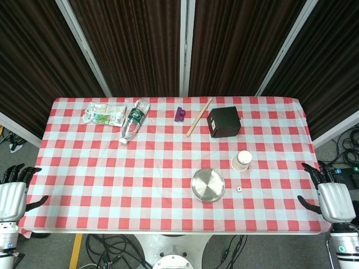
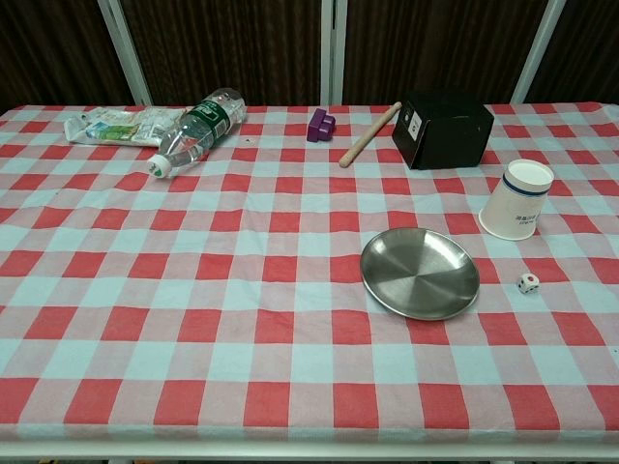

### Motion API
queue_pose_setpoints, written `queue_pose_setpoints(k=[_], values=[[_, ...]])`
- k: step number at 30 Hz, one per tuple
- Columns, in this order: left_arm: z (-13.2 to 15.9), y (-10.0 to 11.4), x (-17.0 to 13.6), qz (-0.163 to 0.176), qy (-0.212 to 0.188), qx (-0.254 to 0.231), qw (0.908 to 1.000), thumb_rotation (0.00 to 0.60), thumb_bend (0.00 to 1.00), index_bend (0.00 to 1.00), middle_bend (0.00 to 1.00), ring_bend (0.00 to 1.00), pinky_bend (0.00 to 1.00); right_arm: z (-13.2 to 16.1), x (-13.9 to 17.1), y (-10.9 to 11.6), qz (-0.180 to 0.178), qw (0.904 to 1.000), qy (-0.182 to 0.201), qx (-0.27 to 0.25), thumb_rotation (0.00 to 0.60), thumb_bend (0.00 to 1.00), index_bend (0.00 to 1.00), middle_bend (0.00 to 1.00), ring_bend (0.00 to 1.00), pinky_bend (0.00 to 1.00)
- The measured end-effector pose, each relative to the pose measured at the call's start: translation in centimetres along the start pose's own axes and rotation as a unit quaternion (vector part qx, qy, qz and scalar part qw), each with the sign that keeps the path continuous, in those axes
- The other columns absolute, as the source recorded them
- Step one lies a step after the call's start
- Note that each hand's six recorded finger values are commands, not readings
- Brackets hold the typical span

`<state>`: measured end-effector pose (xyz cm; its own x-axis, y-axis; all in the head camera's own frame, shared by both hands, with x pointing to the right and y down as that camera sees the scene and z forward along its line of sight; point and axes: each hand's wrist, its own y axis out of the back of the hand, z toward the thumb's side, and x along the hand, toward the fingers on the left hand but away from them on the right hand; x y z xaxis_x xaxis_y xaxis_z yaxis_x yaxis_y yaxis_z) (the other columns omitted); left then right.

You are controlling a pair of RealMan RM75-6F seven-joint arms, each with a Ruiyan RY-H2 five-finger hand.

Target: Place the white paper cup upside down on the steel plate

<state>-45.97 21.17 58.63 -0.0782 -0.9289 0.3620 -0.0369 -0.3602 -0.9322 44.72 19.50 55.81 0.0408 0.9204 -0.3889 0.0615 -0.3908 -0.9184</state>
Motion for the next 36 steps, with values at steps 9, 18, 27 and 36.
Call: queue_pose_setpoints(k=[9,18,27,36], values=[[0.2,-0.2,0.1,-0.009,-0.004,0.002,0.9999,0.6,0.06,0.28,0.26,0.13,0.14,0.8,-0.2,-0.6,0.011,0.9997,0.018,-0.008,0.6,0.11,0.17,0.29,0.09,0.23],[0.3,-0.1,0.2,-0.01,-0.009,-0.001,0.9999,0.6,0.06,0.28,0.26,0.13,0.14,4.3,-2.4,-2.5,0.051,0.9955,0.08,-0.004,0.6,0.12,0.28,0.37,0.24,0.38],[0.2,0.0,0.1,-0.005,-0.013,-0.001,0.9999,0.6,0.06,0.28,0.26,0.13,0.14,8.7,-5.8,-6.2,0.106,0.9833,0.14,0.05,0.6,0.14,0.37,0.65,0.59,0.68],[-0.3,-0.8,-0.3,-0.016,-0.01,-0.009,0.9998,0.6,0.06,0.28,0.26,0.13,0.14,11.8,-8.1,-11.2,0.167,0.9701,0.157,0.08,0.6,0.2,0.43,0.81,0.75,0.83]])
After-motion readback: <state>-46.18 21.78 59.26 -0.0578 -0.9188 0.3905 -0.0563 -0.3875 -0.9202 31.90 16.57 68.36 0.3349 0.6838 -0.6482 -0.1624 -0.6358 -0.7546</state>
